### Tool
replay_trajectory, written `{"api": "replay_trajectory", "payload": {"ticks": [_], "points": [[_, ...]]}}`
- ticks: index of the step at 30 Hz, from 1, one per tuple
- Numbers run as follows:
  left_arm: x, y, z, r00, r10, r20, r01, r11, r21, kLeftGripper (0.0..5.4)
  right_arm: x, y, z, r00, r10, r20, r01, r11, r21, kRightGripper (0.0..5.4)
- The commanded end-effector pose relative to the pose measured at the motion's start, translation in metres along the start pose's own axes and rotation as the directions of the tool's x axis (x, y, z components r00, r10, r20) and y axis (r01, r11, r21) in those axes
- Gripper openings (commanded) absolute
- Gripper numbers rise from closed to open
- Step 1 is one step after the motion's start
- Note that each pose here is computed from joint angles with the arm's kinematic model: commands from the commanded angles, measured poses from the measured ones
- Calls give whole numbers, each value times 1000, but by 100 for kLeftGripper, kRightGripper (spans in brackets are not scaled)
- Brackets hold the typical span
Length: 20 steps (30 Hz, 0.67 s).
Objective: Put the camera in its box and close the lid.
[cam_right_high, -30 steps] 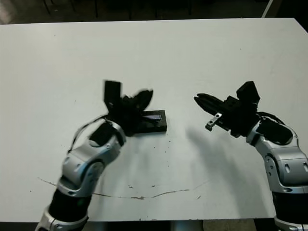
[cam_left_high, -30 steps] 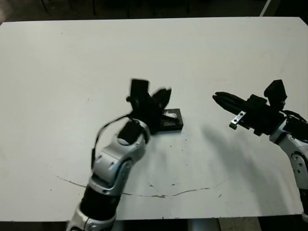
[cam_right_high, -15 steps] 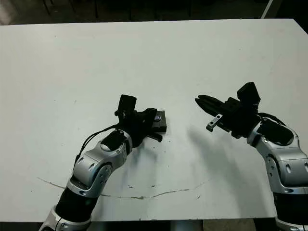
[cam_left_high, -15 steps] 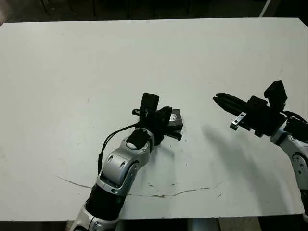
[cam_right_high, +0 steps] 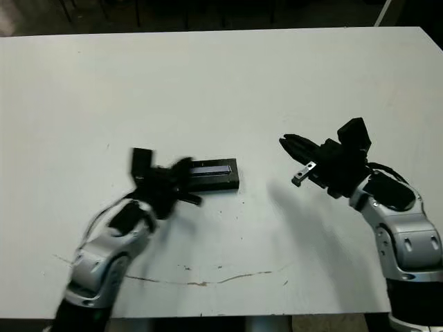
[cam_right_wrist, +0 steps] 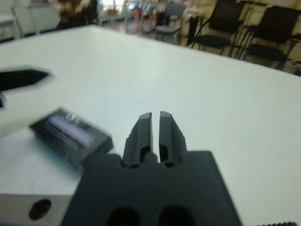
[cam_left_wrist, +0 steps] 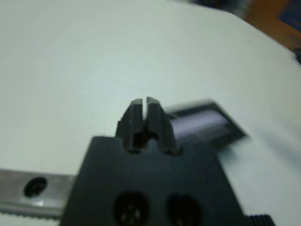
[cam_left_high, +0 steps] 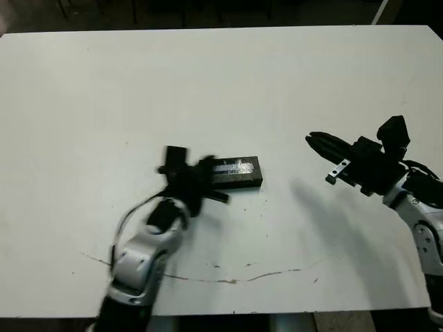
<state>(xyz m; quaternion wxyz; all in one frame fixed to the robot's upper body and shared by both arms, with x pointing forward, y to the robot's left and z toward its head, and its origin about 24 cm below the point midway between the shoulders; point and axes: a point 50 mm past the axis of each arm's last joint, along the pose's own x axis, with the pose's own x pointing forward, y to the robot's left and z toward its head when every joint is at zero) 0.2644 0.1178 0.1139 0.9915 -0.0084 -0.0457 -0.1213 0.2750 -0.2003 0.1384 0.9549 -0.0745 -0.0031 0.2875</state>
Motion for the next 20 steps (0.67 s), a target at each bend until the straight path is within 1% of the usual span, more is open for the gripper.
{"api": "replay_trajectory", "payload": {"ticks": [1, 5, 7, 9, 11, 13, 16, 20], "points": [[-1, 32, 13, 986, 82, 145, -97, 990, 104, 1, 0, 3, -3, 992, -129, 16, 129, 991, 22, 0], [-6, 69, 23, 949, 175, 262, -220, 963, 156, 1, 7, 4, -5, 955, -294, 38, 293, 956, 19, 0], [-11, 84, 21, 932, 230, 279, -277, 950, 144, 1, 10, 4, -7, 930, -363, 50, 363, 932, 14, 0], [-15, 92, 15, 920, 282, 271, -323, 939, 118, 1, 13, 4, -11, 906, -421, 46, 421, 907, 7, 0], [-18, 96, 7, 914, 320, 250, -353, 931, 97, 1, 15, 3, -16, 880, -474, 42, 474, 881, -1, 0], [-20, 97, 0, 912, 339, 230, -365, 928, 80, 1, 17, 4, -22, 860, -507, 51, 509, 860, -27, 0], [-20, 94, -5, 913, 345, 219, -364, 929, 57, 1, 19, 6, -28, 851, -520, 70, 524, 849, -65, 0], [-18, 90, -2, 919, 323, 227, -343, 937, 57, 1, 21, 9, -32, 849, -521, 85, 527, 845, -85, 0]]}}
